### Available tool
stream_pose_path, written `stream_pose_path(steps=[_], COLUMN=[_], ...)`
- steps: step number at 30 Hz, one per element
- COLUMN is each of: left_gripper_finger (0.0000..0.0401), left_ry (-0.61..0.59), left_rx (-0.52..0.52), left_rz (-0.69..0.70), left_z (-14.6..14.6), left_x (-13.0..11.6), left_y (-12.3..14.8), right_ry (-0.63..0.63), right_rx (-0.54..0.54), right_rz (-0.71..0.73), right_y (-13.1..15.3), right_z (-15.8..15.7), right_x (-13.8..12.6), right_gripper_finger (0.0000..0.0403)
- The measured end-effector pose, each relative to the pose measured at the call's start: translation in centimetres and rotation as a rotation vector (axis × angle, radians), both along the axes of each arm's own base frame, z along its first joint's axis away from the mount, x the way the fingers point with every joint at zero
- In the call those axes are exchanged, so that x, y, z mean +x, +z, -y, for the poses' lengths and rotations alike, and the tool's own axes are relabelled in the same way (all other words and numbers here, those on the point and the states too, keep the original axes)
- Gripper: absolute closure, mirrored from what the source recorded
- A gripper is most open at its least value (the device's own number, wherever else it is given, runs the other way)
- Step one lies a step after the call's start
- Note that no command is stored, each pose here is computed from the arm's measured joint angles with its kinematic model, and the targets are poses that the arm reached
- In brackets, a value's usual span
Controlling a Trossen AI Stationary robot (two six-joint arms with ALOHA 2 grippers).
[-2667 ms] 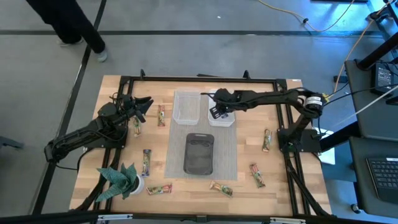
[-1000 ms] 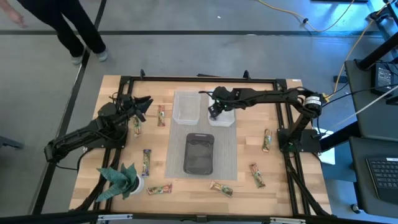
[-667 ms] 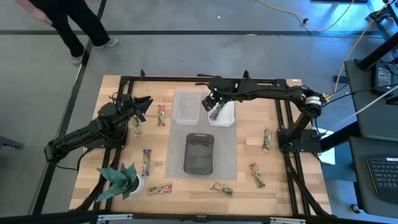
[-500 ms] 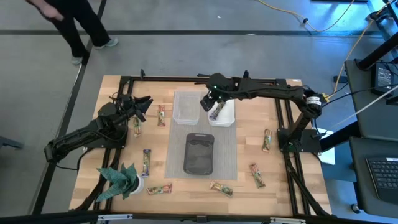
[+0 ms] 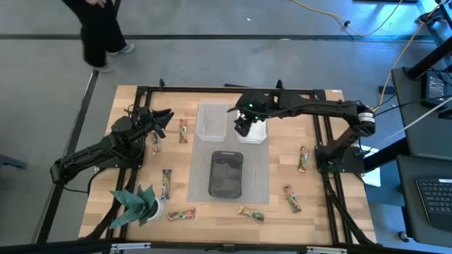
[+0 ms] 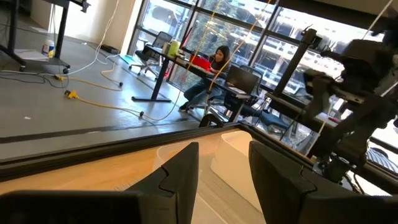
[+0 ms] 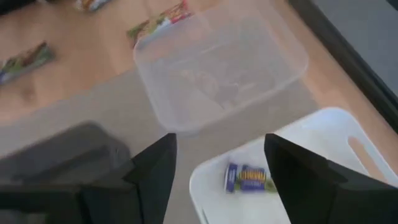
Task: Pick and place Granola Bars by type
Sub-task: Put the top left red granola bar into the transparent bin
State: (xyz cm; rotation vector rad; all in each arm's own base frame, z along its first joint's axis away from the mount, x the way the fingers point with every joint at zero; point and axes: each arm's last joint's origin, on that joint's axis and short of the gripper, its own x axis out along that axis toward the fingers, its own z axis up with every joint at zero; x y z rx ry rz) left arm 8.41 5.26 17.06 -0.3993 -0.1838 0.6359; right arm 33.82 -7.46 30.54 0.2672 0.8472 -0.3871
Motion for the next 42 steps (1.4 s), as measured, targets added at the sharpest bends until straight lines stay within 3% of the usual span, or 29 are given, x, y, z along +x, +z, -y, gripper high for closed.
stream_pose_path(steps=[5,12,20,33,42], left_gripper_finger=[0.0266,0.0266,0.0266,0.0259,0.0174], left_ry=[0.0,0.002,0.007,0.0,0.0], left_rx=[0.002,0.039,0.052,0.059,0.056], left_rz=[-0.008,-0.036,-0.046,-0.05,-0.038], left_z=[0.0,0.0,0.0,0.0,0.0], left_x=[0.0,0.0,0.0,0.0,0.0], left_y=[0.0,0.0,0.0,0.0,0.0], right_ry=[-0.04,-0.205,-0.196,-0.194,-0.194], right_rx=[0.01,-0.043,-0.069,-0.072,-0.072], right_rz=[0.01,0.169,0.359,0.389,0.379], right_y=[-0.2,-1.0,-2.9,-3.0,-3.1], right_z=[-0.6,-1.8,-2.8,-2.9,-3.0], right_x=[-3.4,-8.4,-11.8,-12.4,-12.5], right_gripper_finger=[0.0157,0.0157,0.0157,0.0157,0.0157])
